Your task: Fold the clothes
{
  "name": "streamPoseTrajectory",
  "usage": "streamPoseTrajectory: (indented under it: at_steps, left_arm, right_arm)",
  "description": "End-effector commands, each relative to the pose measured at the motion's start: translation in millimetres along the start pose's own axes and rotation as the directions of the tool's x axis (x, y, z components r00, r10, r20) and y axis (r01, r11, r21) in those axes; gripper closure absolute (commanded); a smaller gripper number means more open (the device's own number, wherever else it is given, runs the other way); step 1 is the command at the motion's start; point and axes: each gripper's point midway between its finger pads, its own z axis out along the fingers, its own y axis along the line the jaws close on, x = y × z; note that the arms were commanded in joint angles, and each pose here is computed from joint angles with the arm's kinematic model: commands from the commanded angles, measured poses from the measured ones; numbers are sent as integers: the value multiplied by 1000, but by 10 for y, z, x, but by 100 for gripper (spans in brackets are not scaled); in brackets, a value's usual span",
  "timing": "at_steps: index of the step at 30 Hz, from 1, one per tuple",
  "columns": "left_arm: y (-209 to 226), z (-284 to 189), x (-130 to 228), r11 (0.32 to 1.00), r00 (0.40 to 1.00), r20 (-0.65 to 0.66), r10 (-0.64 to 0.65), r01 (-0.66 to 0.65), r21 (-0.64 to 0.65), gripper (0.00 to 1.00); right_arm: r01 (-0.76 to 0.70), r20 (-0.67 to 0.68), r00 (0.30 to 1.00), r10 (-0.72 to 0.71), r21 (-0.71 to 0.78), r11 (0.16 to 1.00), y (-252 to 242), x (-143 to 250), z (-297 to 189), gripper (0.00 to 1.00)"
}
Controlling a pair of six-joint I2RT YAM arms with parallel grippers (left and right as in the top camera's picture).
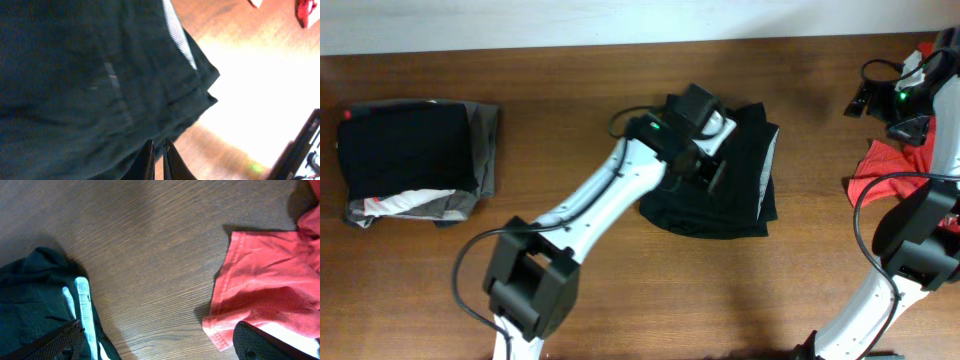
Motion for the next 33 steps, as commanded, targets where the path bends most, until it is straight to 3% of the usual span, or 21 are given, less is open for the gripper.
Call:
streamPoseTrajectory:
  at_steps: [1,10,18,23,26,29,33]
  left_arm:
    - [32,452,249,998,994,-102,-50,47,-30,92]
    - [510,1061,825,977,944,-289,-162,114,-178,92]
    - [1503,634,1153,851,890,-352,-291,72,-521,92]
    - [2364,75,1220,645,879,-295,-374,18,-764,91]
    - [2828,-175,1183,545,887,-201,-415,66,-835,85]
    - [3168,-349,1098,509,885,-92,-456,175,-842,83]
    - [3229,-707,829,532,871,-15,-490,285,-797,83]
  right_arm:
    - [7,48,999,-7,3,1000,-4,-75,-179,1]
    - [7,48,999,-8,2,1000,-1,-75,-179,1]
    - [7,48,999,-8,2,1000,-1,-75,-179,1]
    - [8,48,999,-8,2,1000,-1,-75,-179,1]
    - [7,48,999,-8,2,1000,-1,-75,-179,1]
    - [7,48,999,-8,2,1000,-2,-75,-179,1]
    - [7,48,999,-8,2,1000,-1,-75,-179,1]
